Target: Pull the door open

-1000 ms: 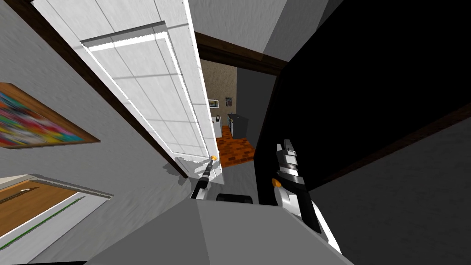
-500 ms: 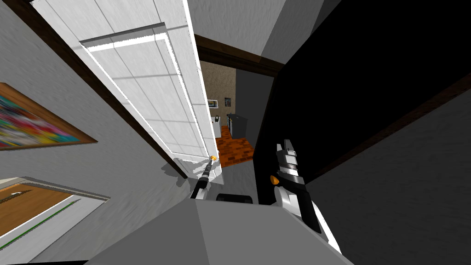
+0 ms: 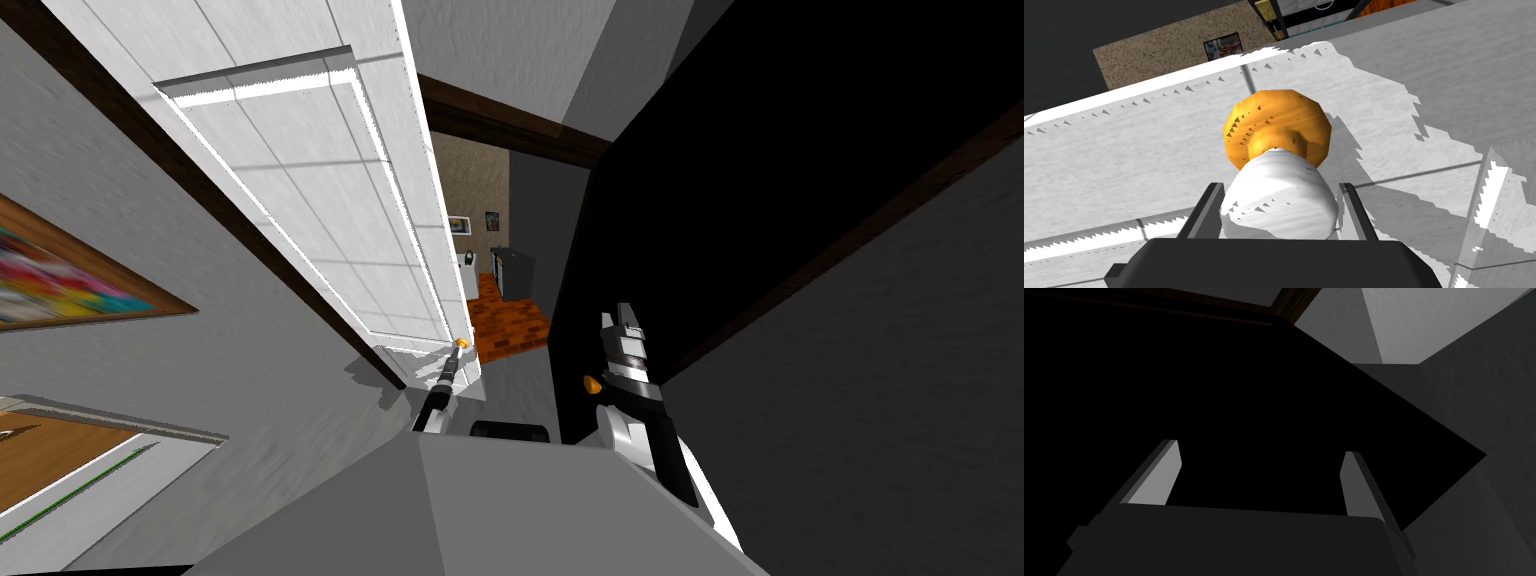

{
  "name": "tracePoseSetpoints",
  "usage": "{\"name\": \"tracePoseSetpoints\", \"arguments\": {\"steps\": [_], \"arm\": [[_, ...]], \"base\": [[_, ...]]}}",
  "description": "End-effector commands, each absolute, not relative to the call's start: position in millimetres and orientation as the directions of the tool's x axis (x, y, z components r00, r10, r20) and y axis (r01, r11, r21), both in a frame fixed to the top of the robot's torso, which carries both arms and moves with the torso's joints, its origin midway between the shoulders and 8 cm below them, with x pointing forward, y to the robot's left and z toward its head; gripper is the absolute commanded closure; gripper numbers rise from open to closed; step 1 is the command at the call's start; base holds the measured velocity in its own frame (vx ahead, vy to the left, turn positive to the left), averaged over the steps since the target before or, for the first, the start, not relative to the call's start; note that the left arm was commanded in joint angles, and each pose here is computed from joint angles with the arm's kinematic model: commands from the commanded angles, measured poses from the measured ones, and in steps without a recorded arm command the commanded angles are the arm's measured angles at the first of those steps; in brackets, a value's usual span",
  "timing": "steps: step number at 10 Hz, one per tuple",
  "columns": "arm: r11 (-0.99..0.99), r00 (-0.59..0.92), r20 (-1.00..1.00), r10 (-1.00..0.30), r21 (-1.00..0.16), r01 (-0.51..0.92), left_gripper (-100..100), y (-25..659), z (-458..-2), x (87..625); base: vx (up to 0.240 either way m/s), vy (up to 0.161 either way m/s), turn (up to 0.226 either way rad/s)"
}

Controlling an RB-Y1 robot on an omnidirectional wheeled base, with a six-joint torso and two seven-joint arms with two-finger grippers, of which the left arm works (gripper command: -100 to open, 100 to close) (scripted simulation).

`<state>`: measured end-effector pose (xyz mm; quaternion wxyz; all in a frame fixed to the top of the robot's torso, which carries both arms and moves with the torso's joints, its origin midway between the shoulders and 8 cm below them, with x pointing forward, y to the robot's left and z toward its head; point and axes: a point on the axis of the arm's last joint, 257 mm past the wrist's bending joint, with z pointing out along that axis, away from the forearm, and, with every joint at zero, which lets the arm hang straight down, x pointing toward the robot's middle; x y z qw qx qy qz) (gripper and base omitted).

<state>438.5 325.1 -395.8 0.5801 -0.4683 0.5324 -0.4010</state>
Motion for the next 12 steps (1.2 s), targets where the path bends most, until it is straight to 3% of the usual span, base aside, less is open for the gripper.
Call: {"name": "tracePoseSetpoints", "arguments": {"steps": [1, 12], "arm": [[0.188, 0.117, -0.191, -0.975, -0.982, -0.031, 100, 327.5, -397.6, 437.3], [-0.077, 0.147, 0.076, -0.986, -0.997, 0.003, 100, 343.9, -397.6, 436.5]], "base": [[-0.025, 0.005, -0.048], [-0.019, 0.003, -0.045]]}}
